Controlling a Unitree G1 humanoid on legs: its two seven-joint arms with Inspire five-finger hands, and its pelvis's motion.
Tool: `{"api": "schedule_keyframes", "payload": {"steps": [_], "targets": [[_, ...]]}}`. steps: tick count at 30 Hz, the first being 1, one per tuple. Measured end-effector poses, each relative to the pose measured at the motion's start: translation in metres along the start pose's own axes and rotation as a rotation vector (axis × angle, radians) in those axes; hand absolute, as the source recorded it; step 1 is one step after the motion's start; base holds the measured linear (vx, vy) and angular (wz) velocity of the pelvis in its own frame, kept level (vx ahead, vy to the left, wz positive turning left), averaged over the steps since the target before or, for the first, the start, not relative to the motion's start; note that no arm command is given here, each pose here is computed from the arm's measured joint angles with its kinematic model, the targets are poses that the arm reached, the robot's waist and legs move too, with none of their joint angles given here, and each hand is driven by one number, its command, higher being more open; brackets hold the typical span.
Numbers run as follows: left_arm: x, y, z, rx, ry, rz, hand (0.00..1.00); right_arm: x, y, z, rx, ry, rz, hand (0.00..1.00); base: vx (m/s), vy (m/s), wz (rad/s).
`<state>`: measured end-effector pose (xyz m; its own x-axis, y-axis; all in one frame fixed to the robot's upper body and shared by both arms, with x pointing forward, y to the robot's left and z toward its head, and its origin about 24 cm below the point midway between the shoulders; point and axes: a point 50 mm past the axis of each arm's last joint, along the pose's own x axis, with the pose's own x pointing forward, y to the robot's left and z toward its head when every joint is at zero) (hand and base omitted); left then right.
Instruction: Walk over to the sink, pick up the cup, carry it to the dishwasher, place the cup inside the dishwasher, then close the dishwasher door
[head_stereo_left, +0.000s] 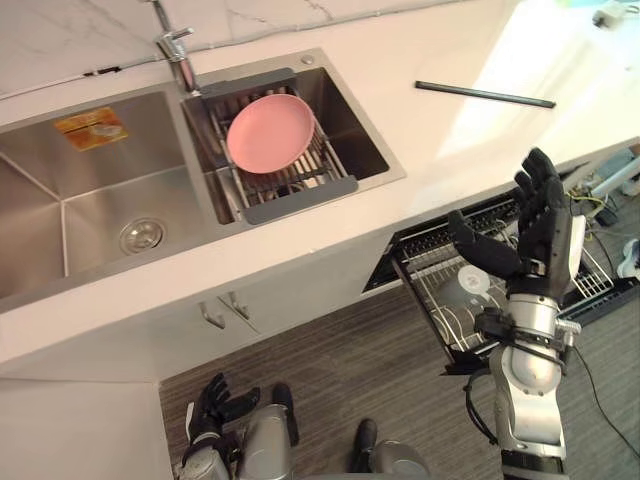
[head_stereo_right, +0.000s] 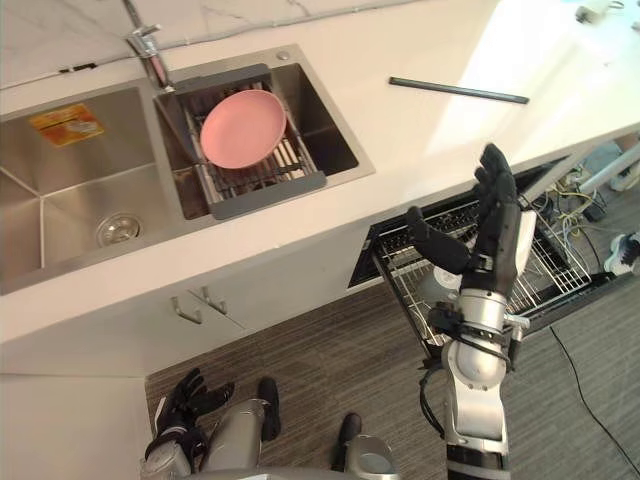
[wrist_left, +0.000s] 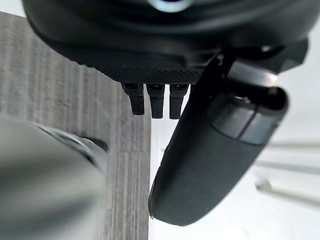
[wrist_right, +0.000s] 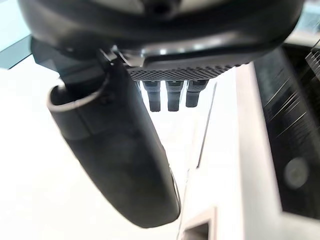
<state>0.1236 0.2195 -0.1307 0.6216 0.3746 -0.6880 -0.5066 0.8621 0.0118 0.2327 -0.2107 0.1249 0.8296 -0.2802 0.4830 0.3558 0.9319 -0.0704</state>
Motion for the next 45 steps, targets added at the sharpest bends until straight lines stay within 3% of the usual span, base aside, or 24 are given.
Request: {"api": "schedule_keyframes", "payload": {"steps": [5, 14, 24, 30, 45], "targets": [[-0.004, 0.02, -0.008, 0.042, 0.024, 0.037, 0.9, 0.002, 0.022, -0.001, -0.065, -0.021, 0.138, 0.9, 0.06, 0.162, 0.2], [0.0, 0.025, 0.0, 0.135, 0.003, 0.034, 0.9, 0.015, 0.023, -0.007, -0.238, -0.054, 0.279, 0.9, 0.21, 0.022, 0.74], [-0.005, 0.018, -0.011, 0.112, 0.031, 0.023, 0.9, -0.003, 0.009, -0.021, -0.294, 0.032, 0.309, 0.9, 0.23, -0.111, 0.46], [0.0, 0.014, 0.0, 0.14, -0.006, 0.009, 0.9, -0.004, 0.007, -0.02, -0.285, 0.029, 0.281, 0.9, 0.1, 0.097, 0.07], [-0.003, 0.022, -0.011, 0.202, 0.038, 0.017, 0.9, -0.02, -0.004, -0.043, -0.459, 0.135, 0.356, 0.9, 0.0, 0.0, -0.03]]}}
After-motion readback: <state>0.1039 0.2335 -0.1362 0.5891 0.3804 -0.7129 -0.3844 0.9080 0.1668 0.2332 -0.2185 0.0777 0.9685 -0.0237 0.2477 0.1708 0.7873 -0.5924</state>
